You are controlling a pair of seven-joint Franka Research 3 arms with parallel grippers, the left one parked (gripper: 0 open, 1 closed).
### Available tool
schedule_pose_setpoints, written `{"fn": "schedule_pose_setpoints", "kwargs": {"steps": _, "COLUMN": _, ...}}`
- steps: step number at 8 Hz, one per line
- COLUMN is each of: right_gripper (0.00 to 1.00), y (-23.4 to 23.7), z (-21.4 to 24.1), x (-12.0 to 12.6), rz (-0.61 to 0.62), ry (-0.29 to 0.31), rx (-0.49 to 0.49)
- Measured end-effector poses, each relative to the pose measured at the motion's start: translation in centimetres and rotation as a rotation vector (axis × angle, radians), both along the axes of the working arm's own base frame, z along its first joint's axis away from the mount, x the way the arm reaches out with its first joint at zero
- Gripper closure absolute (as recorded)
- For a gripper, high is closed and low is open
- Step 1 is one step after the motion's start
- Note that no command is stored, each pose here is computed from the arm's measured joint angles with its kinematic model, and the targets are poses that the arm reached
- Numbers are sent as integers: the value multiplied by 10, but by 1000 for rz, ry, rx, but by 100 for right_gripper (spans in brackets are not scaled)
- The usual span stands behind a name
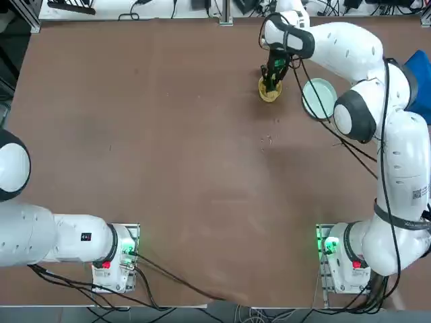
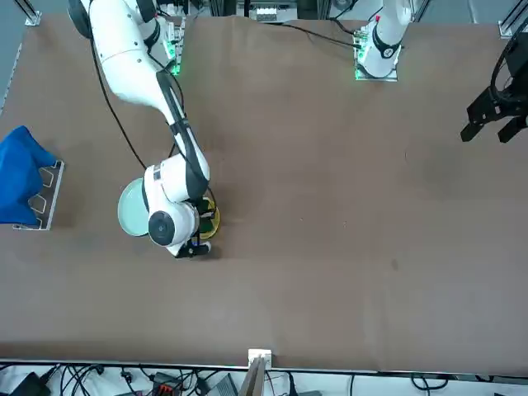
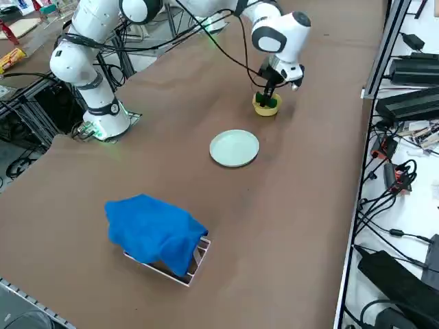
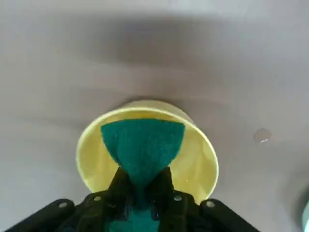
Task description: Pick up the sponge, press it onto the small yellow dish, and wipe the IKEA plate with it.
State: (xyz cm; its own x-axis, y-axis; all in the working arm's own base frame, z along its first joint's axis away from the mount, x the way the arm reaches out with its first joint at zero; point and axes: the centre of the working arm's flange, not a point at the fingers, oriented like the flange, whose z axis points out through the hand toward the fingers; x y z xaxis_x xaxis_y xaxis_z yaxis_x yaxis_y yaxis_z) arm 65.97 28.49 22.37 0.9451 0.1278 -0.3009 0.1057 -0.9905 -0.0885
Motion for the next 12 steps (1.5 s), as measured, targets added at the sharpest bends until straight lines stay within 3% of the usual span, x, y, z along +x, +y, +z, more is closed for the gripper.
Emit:
{"fn": "schedule_pose_setpoints", "kwargs": {"steps": 3, "right_gripper": 78, "y": -4, "z": 65, "x": 8, "rz": 10, "ry": -91, "rx": 6}}
{"fn": "schedule_pose_setpoints", "kwargs": {"steps": 7, "right_gripper": 78, "y": -50, "z": 136, "x": -6, "rz": 4, "ry": -227, "rx": -47}}
{"fn": "schedule_pose_setpoints", "kwargs": {"steps": 9, "right_gripper": 78, "y": -98, "z": 133, "x": -24, "rz": 11, "ry": -288, "rx": -34}}
{"fn": "schedule_pose_setpoints", "kwargs": {"steps": 12, "right_gripper": 78, "y": -178, "z": 99, "x": -56, "rz": 3, "ry": -312, "rx": -27}}
